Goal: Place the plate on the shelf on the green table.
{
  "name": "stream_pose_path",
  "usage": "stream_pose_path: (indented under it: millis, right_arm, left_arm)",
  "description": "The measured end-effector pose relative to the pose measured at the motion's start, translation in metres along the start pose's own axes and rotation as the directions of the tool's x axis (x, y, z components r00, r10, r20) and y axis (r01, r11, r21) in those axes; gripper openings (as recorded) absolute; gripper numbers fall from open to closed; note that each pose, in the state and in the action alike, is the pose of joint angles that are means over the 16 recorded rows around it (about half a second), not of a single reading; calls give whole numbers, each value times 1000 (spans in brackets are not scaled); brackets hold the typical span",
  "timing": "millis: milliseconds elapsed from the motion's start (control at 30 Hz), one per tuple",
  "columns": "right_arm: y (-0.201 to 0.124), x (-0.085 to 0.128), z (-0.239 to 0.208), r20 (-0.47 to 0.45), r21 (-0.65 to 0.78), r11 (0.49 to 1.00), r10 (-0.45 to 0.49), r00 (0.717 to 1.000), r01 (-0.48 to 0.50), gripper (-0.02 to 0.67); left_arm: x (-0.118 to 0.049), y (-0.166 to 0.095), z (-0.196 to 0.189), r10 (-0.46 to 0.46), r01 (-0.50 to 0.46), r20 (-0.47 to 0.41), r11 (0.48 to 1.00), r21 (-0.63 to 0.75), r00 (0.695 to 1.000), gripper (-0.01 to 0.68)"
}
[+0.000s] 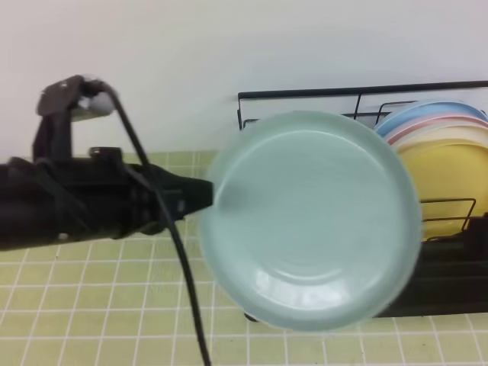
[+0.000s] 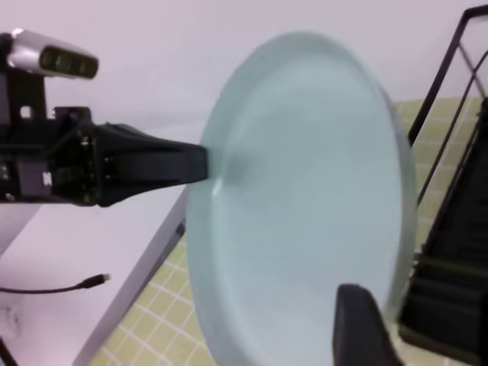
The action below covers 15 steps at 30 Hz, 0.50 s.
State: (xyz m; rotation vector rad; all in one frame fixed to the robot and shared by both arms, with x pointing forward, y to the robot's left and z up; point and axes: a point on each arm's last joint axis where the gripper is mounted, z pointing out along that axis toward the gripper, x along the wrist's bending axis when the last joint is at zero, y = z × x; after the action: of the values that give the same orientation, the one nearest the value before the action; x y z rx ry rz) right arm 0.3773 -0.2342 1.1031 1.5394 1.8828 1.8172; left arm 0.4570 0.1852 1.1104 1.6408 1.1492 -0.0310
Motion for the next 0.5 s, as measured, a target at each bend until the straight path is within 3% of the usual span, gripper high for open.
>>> stream_pose_path:
  millis: [233,500]
  right_arm:
    - [0,1,0,-14,5,1000,17,1000,-17,327]
    - [-1,2,0,-22,15,999,29,999,-29,328]
  left_arm:
    - [-19,-6,10,30,-31,49,999,13,998,3]
    - [-28,-9,13,23,-25,100,999,27,995,3]
